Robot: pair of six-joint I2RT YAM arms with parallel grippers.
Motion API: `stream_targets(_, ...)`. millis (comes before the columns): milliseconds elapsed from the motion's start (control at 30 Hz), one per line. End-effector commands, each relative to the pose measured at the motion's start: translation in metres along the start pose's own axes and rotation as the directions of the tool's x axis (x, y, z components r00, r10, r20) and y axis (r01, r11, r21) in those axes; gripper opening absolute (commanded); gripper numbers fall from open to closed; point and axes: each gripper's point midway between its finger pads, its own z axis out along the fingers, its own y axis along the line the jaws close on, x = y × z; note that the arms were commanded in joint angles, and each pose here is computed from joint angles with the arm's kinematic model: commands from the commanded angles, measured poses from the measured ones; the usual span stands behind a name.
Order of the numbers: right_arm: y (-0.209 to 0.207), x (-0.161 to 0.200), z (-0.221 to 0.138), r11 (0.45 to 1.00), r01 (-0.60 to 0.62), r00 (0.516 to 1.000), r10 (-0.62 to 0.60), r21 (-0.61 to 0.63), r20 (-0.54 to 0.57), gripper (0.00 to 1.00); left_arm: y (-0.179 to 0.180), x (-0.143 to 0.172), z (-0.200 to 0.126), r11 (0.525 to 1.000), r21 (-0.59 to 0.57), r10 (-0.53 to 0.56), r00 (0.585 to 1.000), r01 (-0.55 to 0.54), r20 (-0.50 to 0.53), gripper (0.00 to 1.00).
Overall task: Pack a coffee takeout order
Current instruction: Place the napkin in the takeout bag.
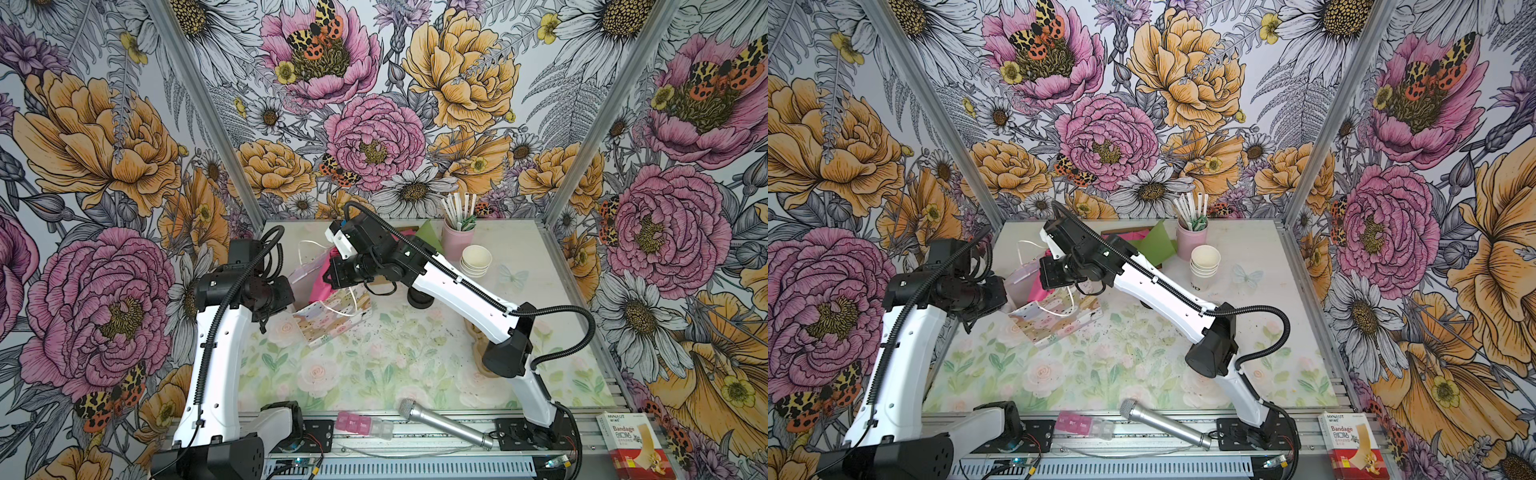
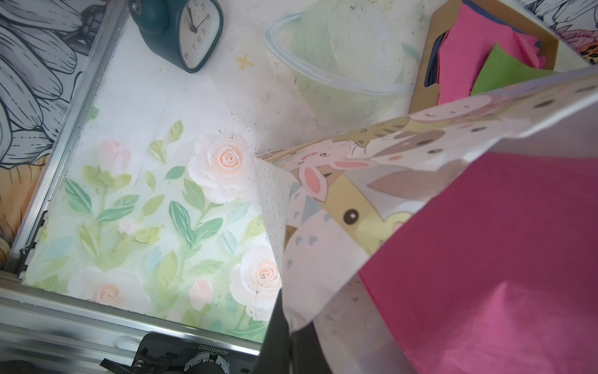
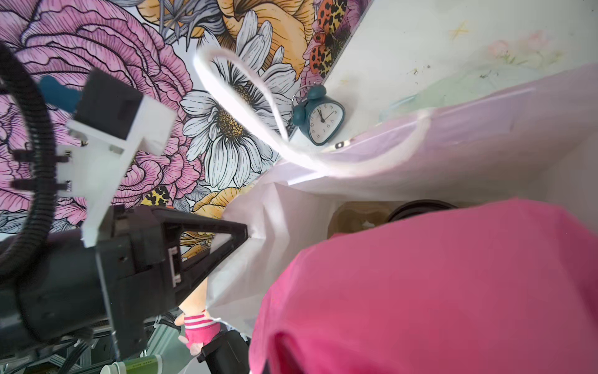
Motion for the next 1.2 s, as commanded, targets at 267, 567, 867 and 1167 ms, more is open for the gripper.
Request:
stream_targets(267, -0.020, 0.016, 0.056, 0.994, -0.111, 0.991, 0.112, 0.025, -0.074, 0.03, -0.008, 0.000, -0.004, 0.999, 0.043, -0.002, 0.999, 0.001, 0.034, 0.02)
stream_targets(567, -0.018, 0.020, 0.063, 0.991, -0.131, 0.986, 0.130, 0.000, -0.103, 0.50, -0.008, 0.000, -0.007, 0.999, 0.046, -0.004, 0.999, 0.002, 0.044, 0.03)
stream_targets(867, 0.029, -0.020, -0.002, 0.992, -0.066, 0.997, 0.071, -0.108, 0.036, 0.76, -0.007, -0.001, -0.007, 0.999, 0.039, -0.001, 0.999, -0.001, 0.047, 0.07)
stream_targets(1167, 0.043, -0.023, -0.040, 0.989, -0.077, 0.994, 0.086, -0.128, 0.065, 0.96, -0.007, -0.004, -0.007, 0.999, 0.039, 0.001, 0.999, -0.003, 0.052, 0.08)
